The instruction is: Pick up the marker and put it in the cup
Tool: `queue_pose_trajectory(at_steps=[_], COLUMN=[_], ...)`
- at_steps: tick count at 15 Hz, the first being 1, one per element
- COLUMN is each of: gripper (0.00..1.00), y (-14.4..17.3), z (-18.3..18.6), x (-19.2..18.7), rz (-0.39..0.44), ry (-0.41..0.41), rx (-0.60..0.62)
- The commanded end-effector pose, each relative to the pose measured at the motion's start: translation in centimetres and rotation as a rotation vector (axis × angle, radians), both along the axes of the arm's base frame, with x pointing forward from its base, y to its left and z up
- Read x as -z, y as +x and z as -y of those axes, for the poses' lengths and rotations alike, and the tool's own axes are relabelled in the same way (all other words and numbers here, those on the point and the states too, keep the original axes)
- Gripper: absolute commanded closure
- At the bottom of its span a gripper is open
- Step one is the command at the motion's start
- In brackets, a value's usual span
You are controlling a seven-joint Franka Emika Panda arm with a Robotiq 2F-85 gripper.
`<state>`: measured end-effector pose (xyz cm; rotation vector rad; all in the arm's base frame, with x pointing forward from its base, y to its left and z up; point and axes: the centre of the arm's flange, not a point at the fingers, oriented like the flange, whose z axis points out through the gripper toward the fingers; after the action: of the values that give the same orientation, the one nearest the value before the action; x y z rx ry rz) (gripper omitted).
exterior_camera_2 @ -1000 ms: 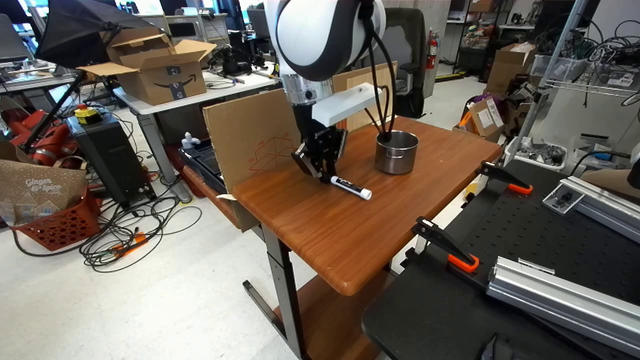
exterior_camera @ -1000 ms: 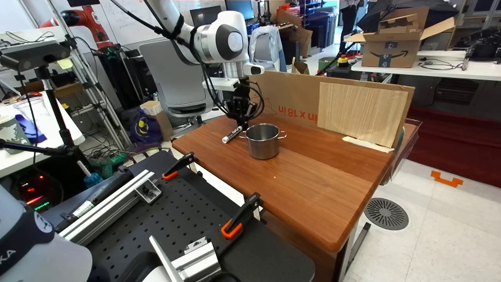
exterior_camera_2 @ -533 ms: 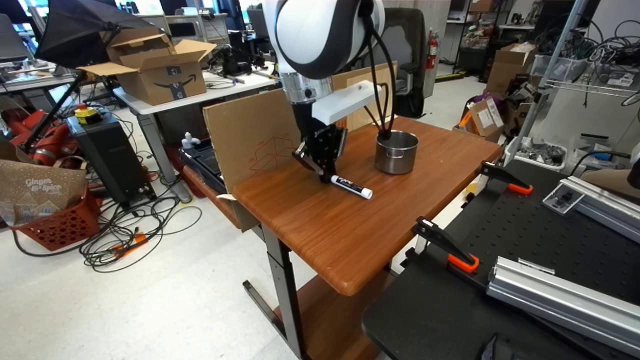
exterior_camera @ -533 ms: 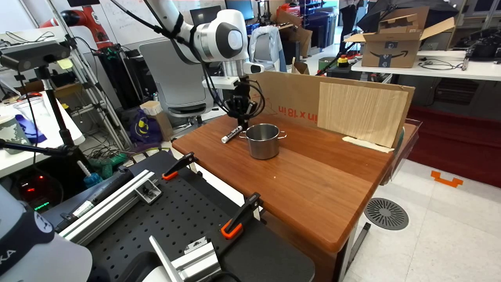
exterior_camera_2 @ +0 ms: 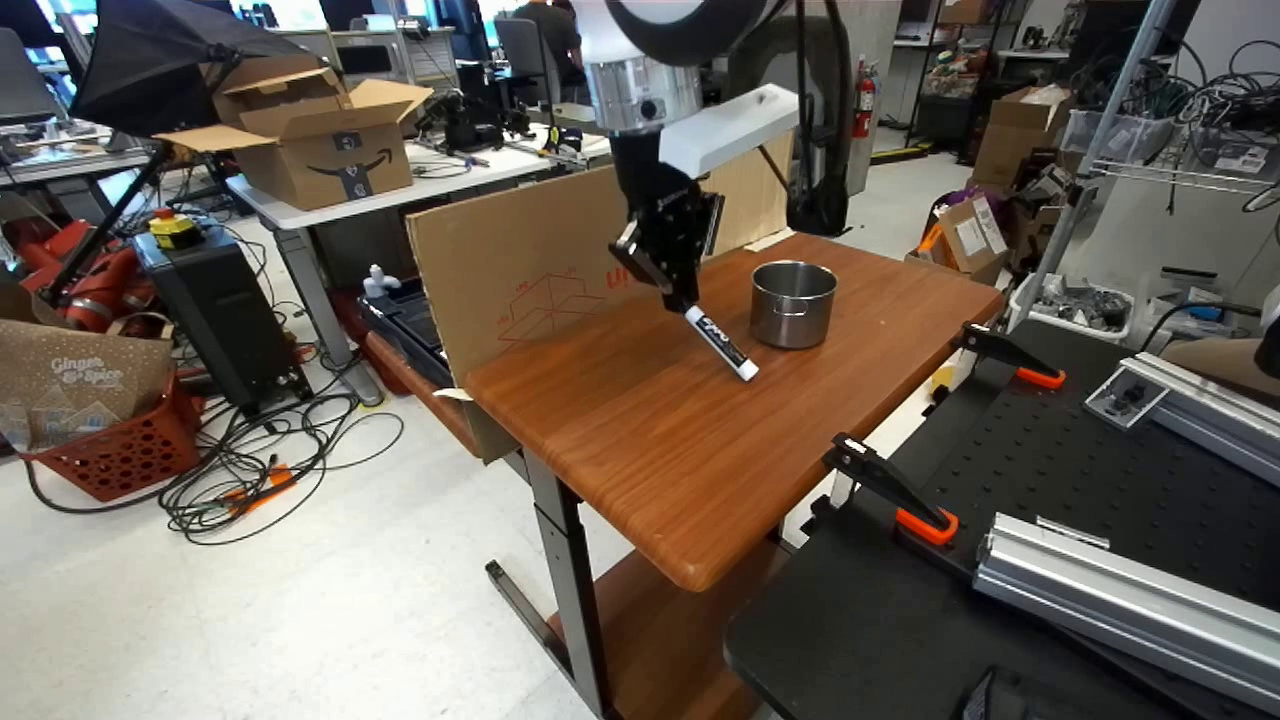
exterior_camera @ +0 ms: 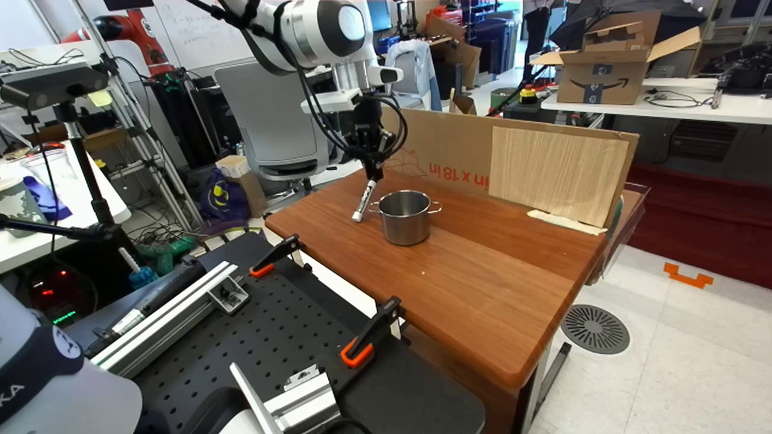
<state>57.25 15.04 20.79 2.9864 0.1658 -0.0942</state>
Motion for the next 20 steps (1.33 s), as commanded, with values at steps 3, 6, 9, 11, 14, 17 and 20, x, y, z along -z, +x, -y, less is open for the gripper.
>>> queue_pose_trajectory(at_steps=[3,6,9,11,14,17,20], gripper=[0.94,0.94,0.94,0.94,0.94,0.94,0.94], y=[-5.7,-7.9,-9.4,-10.2,-10.5,-10.6,-10.5], z=[2.7,4.3,6.2,7.5,9.3,10.9,11.9], x=[-5.8,-8.3,-10.3,-11.5,-12.9,-13.7,-13.5], rz=[0.104,0.153,0.191,0.215,0.242,0.261,0.254], ry=[-0.026,-0.013,0.006,0.014,0.033,0.045,0.047], rx=[0.025,0.049,0.080,0.100,0.140,0.172,0.187])
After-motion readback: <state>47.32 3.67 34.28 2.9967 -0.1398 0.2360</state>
